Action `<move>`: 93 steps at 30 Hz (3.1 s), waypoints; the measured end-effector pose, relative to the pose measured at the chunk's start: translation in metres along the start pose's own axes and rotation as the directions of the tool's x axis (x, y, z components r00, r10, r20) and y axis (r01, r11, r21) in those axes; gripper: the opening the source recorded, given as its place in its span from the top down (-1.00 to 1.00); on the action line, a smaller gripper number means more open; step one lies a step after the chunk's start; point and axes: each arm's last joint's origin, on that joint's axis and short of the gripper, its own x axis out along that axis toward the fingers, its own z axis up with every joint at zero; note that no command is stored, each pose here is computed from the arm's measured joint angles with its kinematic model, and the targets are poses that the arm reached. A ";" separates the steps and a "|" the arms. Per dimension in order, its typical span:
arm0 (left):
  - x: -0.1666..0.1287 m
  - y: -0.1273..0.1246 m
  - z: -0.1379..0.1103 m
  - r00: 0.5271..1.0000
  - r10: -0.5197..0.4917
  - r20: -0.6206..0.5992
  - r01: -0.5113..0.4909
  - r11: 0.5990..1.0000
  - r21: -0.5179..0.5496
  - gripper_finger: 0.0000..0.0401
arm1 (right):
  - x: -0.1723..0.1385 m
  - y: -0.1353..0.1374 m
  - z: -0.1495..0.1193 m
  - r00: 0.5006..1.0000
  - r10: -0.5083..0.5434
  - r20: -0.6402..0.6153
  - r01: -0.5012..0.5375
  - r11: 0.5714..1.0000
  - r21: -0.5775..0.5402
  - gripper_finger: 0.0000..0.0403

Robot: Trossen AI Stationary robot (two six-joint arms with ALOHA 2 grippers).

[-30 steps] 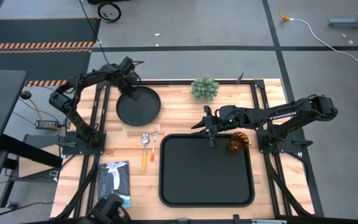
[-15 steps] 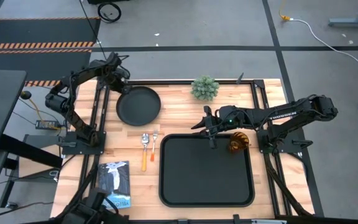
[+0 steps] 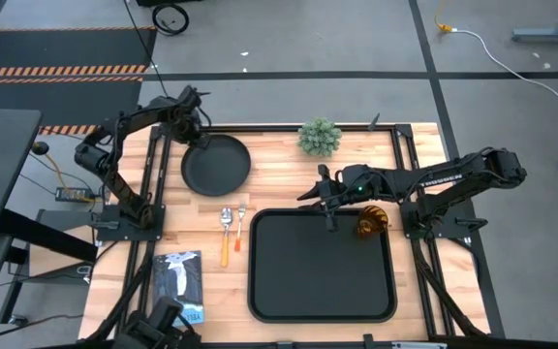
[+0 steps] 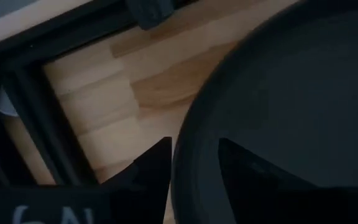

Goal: Pick and place plate/cup/fork/spoon on tray
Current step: Put the black plate on the black tray to the bottom left of the brown cup

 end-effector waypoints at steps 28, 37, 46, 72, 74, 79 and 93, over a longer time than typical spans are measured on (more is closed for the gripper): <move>0.024 -0.012 0.000 0.994 -0.039 -0.097 0.039 0.999 -0.003 0.69 | 0.000 0.002 0.001 1.000 0.027 0.014 -0.027 1.000 -0.015 0.43; 0.024 -0.016 0.002 0.997 -0.023 -0.075 0.023 1.000 0.004 0.95 | 0.000 0.002 0.001 1.000 0.028 0.011 -0.028 1.000 -0.014 0.43; 0.023 -0.022 0.001 0.996 -0.052 -0.074 0.054 0.998 0.026 0.95 | 0.000 0.002 0.000 1.000 0.028 0.003 -0.028 1.000 -0.013 0.43; -0.022 -0.052 0.012 0.979 -0.205 -0.013 0.205 0.968 0.142 0.98 | -0.001 -0.005 -0.005 0.999 0.004 -0.045 -0.003 1.000 0.019 0.43; -0.023 -0.057 0.010 0.978 -0.208 -0.013 0.208 0.966 0.156 0.98 | -0.001 -0.006 -0.005 0.999 0.003 -0.045 -0.002 1.000 0.020 0.43; -0.024 -0.063 0.008 0.960 -0.277 -0.043 0.281 0.947 0.154 0.98 | -0.001 -0.005 -0.005 0.999 0.004 -0.045 -0.003 1.000 0.021 0.43; -0.028 -0.090 -0.001 0.924 -0.373 -0.085 0.382 0.904 0.189 0.98 | -0.004 -0.008 -0.007 0.997 -0.005 -0.080 0.009 0.999 0.046 0.43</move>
